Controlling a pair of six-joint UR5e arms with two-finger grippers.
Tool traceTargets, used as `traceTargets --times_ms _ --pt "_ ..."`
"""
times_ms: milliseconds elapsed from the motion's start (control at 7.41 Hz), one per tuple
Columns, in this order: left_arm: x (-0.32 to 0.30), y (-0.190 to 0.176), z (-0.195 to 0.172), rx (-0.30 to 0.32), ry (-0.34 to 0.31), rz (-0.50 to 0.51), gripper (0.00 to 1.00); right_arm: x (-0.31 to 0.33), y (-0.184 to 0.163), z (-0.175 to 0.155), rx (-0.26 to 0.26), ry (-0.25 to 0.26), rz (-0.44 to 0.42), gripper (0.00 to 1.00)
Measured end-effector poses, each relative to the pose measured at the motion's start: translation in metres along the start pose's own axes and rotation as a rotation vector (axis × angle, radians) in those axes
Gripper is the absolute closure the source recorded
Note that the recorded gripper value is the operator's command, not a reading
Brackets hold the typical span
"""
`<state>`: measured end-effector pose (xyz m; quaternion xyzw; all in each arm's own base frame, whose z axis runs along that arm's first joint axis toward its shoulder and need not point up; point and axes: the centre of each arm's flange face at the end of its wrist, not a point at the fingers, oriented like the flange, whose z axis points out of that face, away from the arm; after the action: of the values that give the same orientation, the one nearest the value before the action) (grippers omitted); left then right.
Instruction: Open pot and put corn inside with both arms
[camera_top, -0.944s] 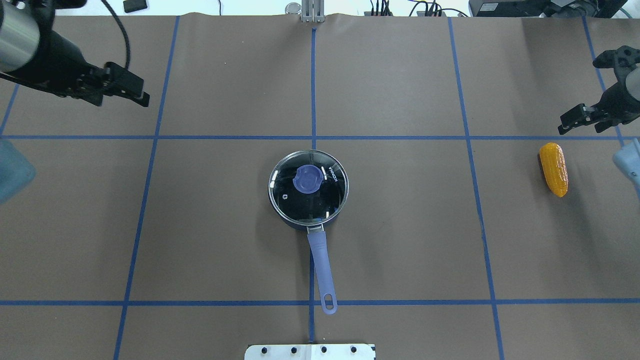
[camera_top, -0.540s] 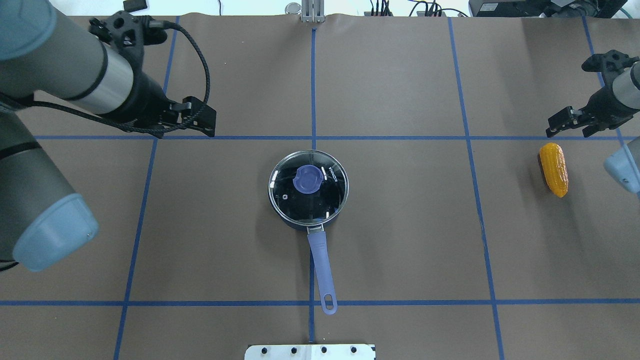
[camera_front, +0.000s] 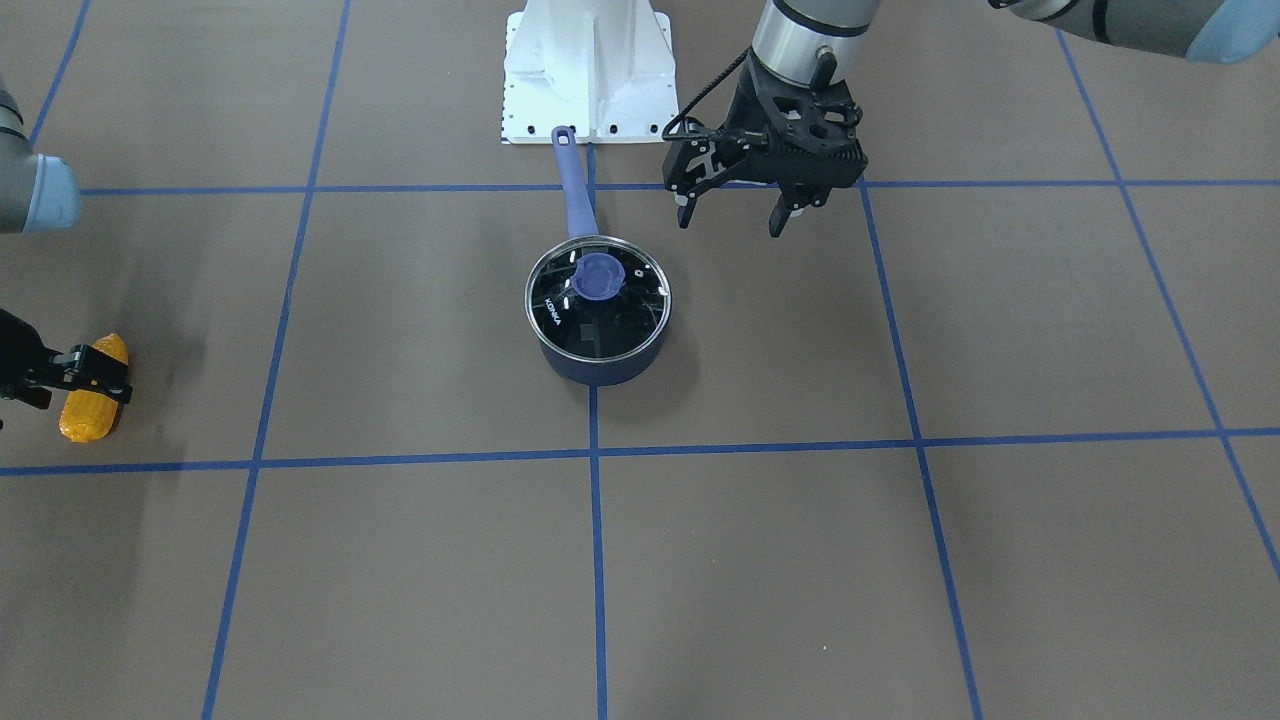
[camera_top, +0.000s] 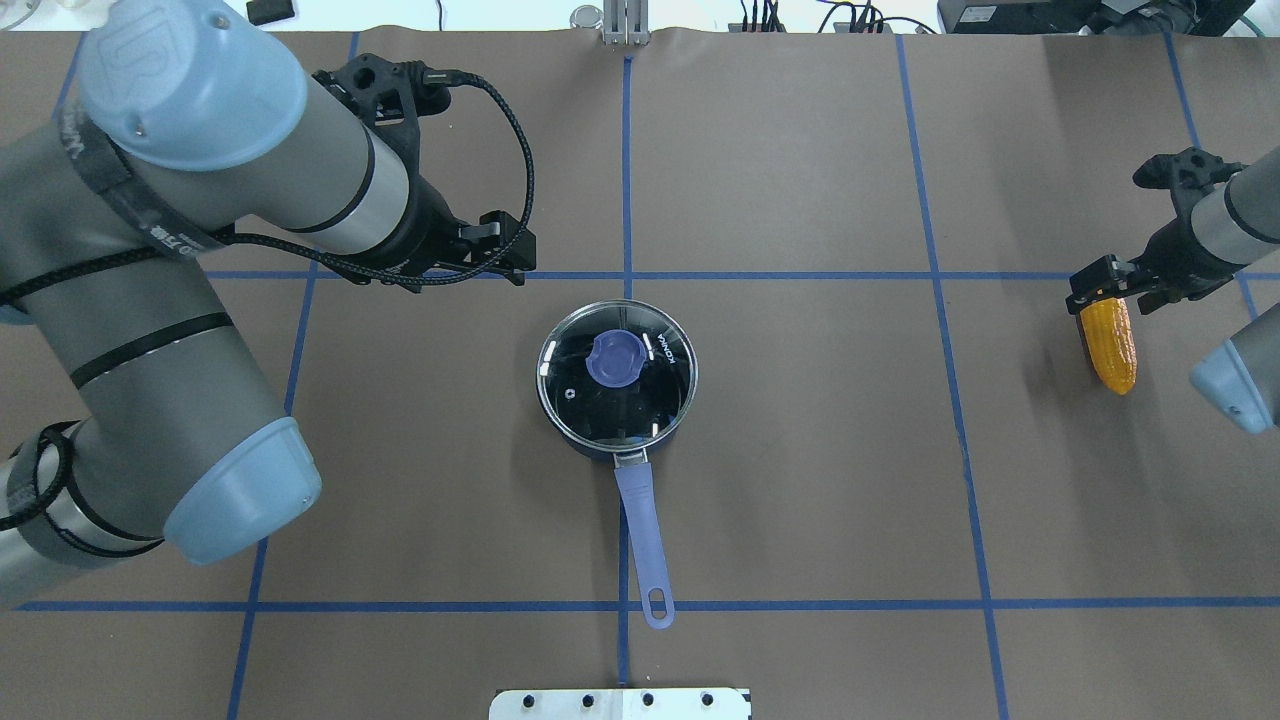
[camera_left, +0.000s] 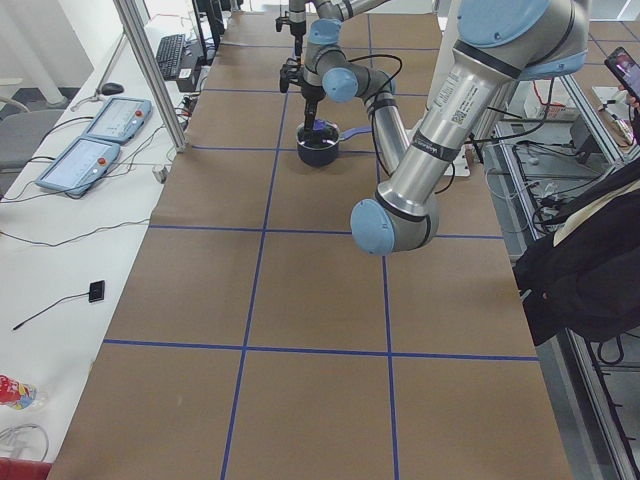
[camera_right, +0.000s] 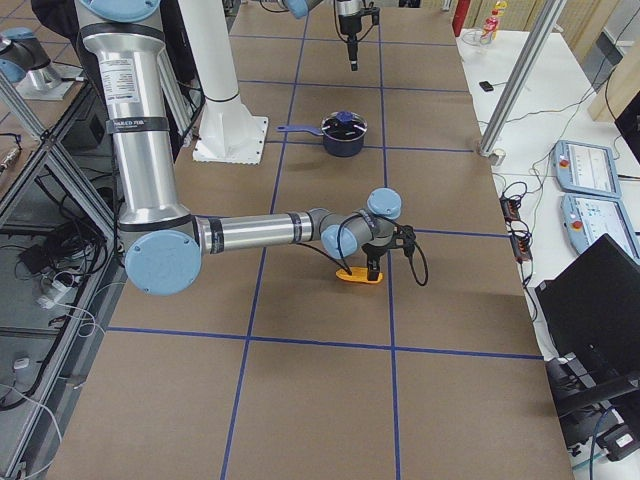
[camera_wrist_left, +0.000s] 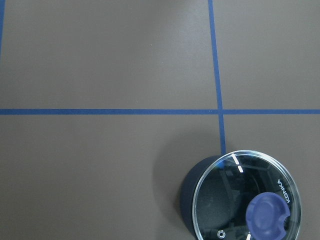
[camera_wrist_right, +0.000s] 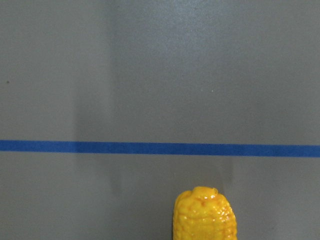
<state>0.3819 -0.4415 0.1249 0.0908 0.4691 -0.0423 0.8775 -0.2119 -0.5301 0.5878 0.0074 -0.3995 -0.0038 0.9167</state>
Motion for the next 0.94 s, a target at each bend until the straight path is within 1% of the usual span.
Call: traceTargets --times_ms 405,810,944 --pt "0.021 -0.004 0.014 0.006 -0.012 -0.021 0.03 0.005 0.009 0.013 -0.001 0.021 -0.008 0.0" --pt "0.068 0.003 0.046 0.02 -0.042 -0.049 0.03 0.007 0.012 0.015 0.003 0.023 -0.013 0.01" --pt "0.076 0.003 0.057 0.022 -0.056 -0.052 0.03 0.007 0.012 0.015 0.004 0.022 -0.013 0.03"
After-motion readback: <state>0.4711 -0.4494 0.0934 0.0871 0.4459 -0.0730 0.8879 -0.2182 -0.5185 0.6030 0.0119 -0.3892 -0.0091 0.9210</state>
